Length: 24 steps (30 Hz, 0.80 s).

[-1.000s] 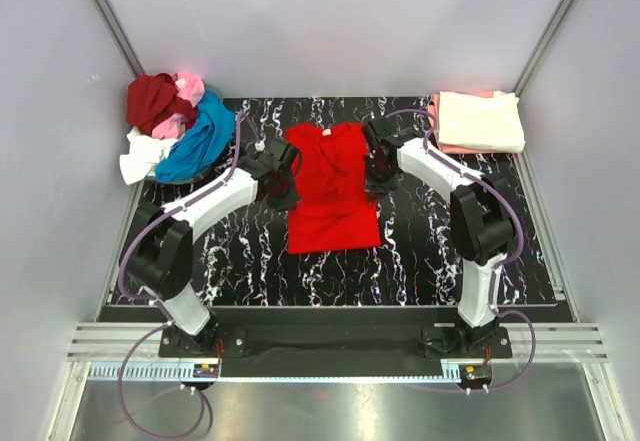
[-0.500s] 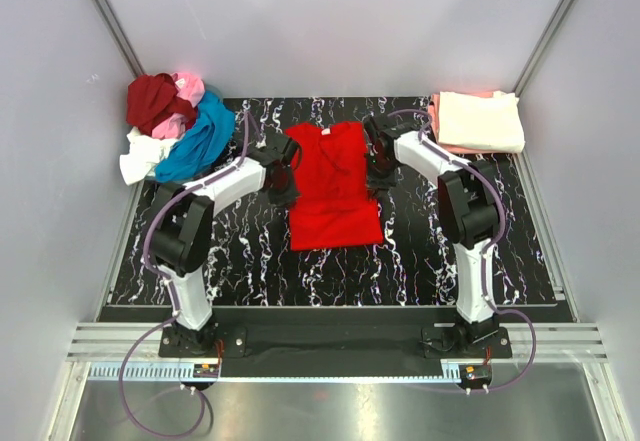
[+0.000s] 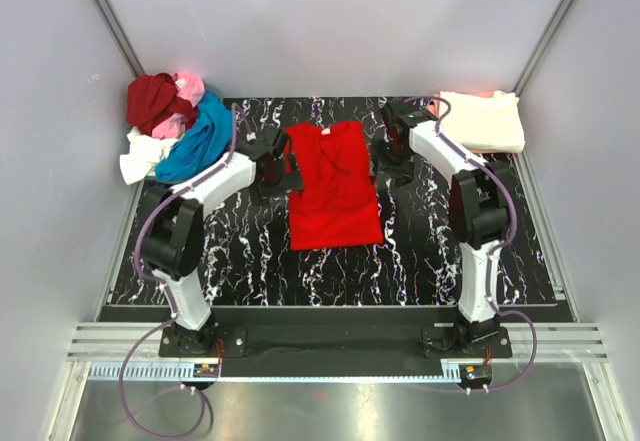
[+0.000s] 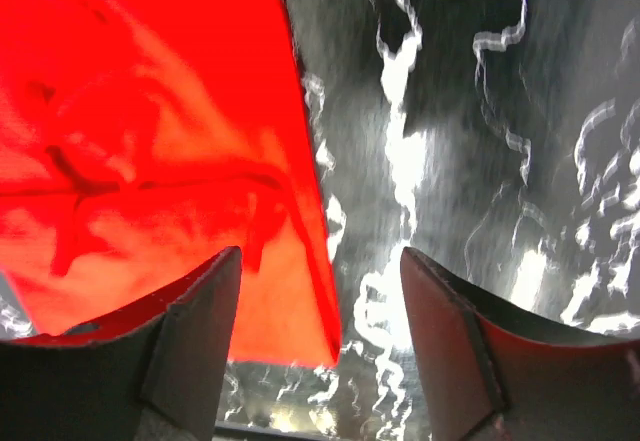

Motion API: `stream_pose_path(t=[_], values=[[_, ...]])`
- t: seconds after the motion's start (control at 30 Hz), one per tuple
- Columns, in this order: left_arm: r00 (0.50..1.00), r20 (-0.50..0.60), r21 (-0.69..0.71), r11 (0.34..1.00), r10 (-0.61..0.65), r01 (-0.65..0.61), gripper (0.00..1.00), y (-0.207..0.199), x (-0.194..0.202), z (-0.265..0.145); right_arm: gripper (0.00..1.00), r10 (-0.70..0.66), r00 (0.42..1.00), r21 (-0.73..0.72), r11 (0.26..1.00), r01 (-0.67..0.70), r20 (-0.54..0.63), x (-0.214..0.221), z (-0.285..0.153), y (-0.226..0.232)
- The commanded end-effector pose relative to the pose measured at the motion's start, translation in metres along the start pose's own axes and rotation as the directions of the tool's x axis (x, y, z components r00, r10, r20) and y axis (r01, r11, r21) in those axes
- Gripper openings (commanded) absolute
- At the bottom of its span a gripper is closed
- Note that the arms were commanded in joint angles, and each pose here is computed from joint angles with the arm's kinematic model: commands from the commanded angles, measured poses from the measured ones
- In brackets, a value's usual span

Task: Fold and stack the t-shirts
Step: Fold the tshirt

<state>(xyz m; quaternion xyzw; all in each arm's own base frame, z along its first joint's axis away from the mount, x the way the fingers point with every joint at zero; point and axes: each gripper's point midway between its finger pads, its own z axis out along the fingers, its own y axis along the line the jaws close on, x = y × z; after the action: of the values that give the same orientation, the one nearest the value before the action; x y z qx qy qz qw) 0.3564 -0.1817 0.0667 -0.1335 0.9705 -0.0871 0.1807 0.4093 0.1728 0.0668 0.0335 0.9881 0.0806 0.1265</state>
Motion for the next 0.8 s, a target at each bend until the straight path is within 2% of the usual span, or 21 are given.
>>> stream_pose_path(t=[0.0,0.03,0.1,0.2,0.33,0.37,0.47,0.77], values=[[0.990,0.136,0.071,0.997,-0.034,0.025,0.95,-0.004,-0.013,-0.050,0.71,0.038,0.996,-0.071,0.997,-0.032,0.081,0.008,-0.051,0.010],[0.985,0.166,0.102,0.994,-0.044,0.027,0.95,-0.006,-0.011,-0.062,0.68,0.043,0.994,-0.108,0.994,-0.032,0.100,0.008,-0.052,0.017],[0.982,0.177,0.135,0.990,-0.060,0.036,0.92,-0.005,0.006,-0.063,0.37,0.026,0.996,-0.159,0.987,-0.011,0.091,0.029,-0.057,0.032],[0.983,0.172,0.189,0.982,-0.063,0.029,0.86,-0.005,0.030,-0.055,0.15,-0.032,0.996,-0.196,0.979,0.048,0.086,0.049,-0.054,0.061],[0.983,0.177,0.259,0.966,-0.054,0.007,0.84,0.000,0.055,-0.046,0.11,-0.113,0.993,-0.175,0.978,0.115,0.021,0.074,-0.032,0.085],[0.987,0.160,0.243,0.970,-0.035,-0.005,0.83,0.011,0.069,-0.037,0.10,-0.128,0.992,-0.160,0.979,0.127,0.005,0.078,-0.022,0.088],[0.982,0.190,0.223,0.974,0.001,-0.044,0.82,0.028,0.079,-0.033,0.09,-0.162,0.987,-0.160,0.975,0.157,-0.016,0.084,-0.009,0.104],[0.962,0.271,0.250,0.964,0.017,-0.087,0.80,0.047,0.094,-0.012,0.07,-0.193,0.981,-0.115,0.976,0.187,-0.035,0.067,0.022,0.119]])
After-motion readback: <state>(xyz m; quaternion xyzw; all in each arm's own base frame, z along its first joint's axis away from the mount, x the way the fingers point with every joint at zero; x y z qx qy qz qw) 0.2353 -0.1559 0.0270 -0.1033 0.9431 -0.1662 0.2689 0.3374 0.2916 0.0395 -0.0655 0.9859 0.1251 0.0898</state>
